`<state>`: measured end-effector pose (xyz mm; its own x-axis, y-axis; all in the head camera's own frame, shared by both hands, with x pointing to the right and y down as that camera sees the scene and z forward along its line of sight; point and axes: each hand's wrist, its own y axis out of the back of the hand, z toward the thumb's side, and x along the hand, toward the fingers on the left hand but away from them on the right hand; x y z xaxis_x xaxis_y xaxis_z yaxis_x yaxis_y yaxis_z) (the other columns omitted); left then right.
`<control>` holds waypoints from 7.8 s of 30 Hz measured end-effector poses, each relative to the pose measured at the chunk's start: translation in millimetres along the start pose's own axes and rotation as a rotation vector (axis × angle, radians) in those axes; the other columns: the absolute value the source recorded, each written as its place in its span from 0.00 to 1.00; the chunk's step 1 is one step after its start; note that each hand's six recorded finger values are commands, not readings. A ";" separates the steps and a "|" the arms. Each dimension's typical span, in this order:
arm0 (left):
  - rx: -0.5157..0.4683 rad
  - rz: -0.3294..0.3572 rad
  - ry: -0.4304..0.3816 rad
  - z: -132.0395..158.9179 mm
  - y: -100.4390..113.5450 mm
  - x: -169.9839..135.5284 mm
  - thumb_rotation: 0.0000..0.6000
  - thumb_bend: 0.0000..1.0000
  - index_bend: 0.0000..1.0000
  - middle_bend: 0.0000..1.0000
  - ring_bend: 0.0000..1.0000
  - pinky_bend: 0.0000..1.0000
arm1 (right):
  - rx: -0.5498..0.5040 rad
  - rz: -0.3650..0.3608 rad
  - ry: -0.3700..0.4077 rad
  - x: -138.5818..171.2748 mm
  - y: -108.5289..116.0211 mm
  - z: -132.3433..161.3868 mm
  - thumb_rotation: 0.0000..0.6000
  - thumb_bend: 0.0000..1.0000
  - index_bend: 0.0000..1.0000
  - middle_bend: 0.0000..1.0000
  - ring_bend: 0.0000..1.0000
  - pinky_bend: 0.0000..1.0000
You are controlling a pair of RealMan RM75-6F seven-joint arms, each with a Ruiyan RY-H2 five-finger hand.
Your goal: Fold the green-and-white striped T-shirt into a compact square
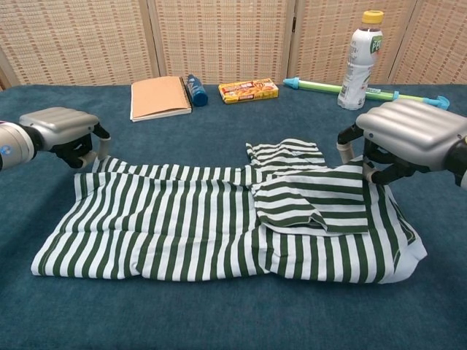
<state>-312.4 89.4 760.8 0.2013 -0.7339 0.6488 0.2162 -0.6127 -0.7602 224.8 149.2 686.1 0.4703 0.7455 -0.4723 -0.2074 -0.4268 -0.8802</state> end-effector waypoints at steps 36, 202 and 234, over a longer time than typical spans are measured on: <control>-0.198 0.178 0.093 -21.9 31.0 -53.4 1.00 0.38 0.00 0.61 0.66 0.94 | -0.036 0.018 -0.110 -58.3 -32.6 -21.0 1.00 0.61 0.69 1.00 1.00 1.00; -0.236 0.160 0.156 -57.1 27.3 -93.6 1.00 0.36 0.00 0.61 0.66 0.94 | -0.172 0.110 -0.286 -150.6 -15.4 -24.8 1.00 0.49 0.32 0.98 1.00 1.00; -0.240 0.146 0.166 -62.7 21.4 -98.1 1.00 0.36 0.00 0.61 0.66 0.94 | -0.105 0.250 -0.284 -178.8 -30.9 -9.4 1.00 0.35 0.35 0.98 1.00 1.00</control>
<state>-387.4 129.9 678.7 0.0505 -0.8449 0.5326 -0.0393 -0.5345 -0.8442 155.2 24.2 798.2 0.1574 0.7178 -0.6782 -0.1894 -0.6521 -0.7341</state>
